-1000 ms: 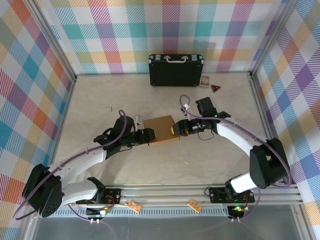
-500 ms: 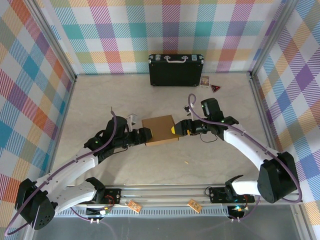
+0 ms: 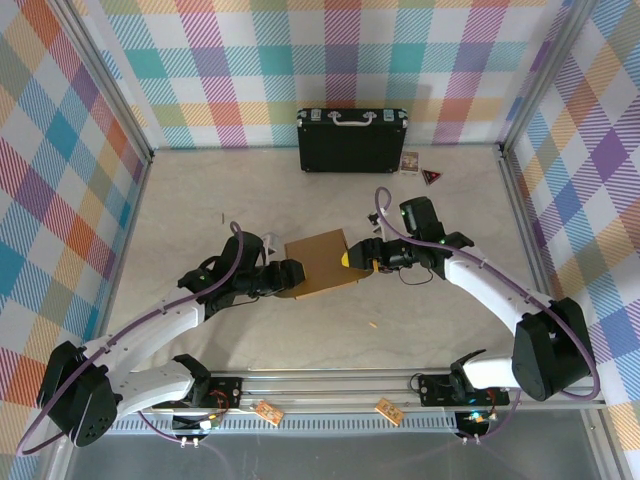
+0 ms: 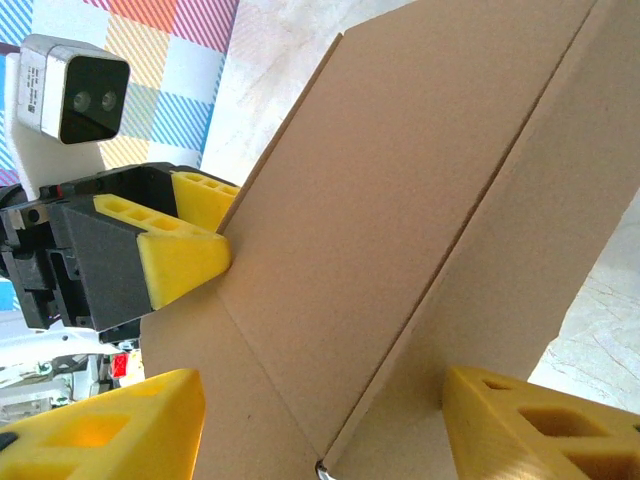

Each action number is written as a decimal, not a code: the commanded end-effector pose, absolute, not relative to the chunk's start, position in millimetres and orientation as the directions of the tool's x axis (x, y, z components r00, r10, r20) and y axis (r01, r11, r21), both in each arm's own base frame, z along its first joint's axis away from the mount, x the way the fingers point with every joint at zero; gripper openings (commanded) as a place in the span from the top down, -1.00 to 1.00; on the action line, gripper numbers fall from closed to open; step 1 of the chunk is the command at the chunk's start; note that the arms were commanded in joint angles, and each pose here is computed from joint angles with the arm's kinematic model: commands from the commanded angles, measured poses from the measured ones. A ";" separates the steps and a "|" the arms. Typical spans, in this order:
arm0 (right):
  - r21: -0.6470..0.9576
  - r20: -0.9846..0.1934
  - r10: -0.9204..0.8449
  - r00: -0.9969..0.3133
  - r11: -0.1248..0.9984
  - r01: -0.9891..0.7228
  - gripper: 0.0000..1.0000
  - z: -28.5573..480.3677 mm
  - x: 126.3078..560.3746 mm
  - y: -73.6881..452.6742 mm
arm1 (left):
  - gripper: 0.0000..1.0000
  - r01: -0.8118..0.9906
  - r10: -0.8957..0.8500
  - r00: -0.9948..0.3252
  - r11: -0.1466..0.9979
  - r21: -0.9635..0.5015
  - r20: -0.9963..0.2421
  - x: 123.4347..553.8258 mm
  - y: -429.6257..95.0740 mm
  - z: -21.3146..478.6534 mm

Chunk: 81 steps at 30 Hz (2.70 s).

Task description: Fold the paper box

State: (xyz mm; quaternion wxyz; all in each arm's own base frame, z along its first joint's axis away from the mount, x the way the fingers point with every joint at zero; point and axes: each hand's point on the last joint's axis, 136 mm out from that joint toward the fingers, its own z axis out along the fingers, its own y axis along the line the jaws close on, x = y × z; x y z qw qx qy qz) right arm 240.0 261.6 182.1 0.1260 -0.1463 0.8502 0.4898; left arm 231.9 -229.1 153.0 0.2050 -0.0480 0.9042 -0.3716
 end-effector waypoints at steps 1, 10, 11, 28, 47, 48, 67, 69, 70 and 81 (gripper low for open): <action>0.829 -0.358 -0.146 -0.922 0.404 -0.386 -0.28 200.3 233.0 270.0 | -0.10 0.097 -0.249 -0.904 0.673 -0.734 -0.348 235.8 -239.9 181.2; 0.783 -0.362 -0.134 -0.923 0.495 -0.378 -0.30 175.6 249.4 266.4 | -0.07 0.063 -0.225 -0.908 0.759 -0.648 -0.352 243.9 -231.0 153.9; 0.770 -0.357 -0.127 -0.926 0.522 -0.368 -0.29 166.2 252.6 264.0 | -0.06 0.055 -0.224 -0.905 0.782 -0.621 -0.361 246.2 -226.3 145.5; 0.585 -0.361 -0.114 -0.926 0.745 -0.320 -0.36 97.8 272.9 232.3 | -0.14 0.001 -0.133 -0.912 0.946 -0.325 -0.388 255.4 -184.7 78.3; 0.532 -0.327 -0.062 -0.943 0.813 -0.238 -0.24 134.9 192.4 186.4 | -0.26 0.078 -0.074 -0.937 0.908 -0.413 -0.340 181.0 -161.3 125.3; 0.535 -0.311 -0.062 -0.948 0.813 -0.229 -0.23 134.1 187.5 187.4 | -0.27 0.080 -0.079 -0.938 0.899 -0.432 -0.339 180.2 -163.9 127.0; 0.443 -0.154 -0.191 -0.970 0.864 -0.240 -0.19 95.4 162.8 240.5 | -0.26 0.111 -0.007 -0.966 0.892 -0.439 -0.258 171.9 -185.9 119.7; 0.436 -0.151 -0.189 -0.970 0.868 -0.237 -0.19 93.9 162.7 241.5 | -0.26 0.118 0.003 -0.966 0.895 -0.430 -0.259 172.4 -187.0 118.7; 0.438 -0.152 -0.186 -0.971 0.868 -0.234 -0.18 93.8 163.1 242.5 | -0.26 0.118 0.005 -0.966 0.897 -0.426 -0.258 173.2 -187.0 118.0; 0.417 -0.137 -0.202 -0.970 0.876 -0.242 -0.14 85.2 165.1 245.9 | -0.20 0.126 0.027 -0.973 0.893 -0.433 -0.227 172.4 -199.5 104.1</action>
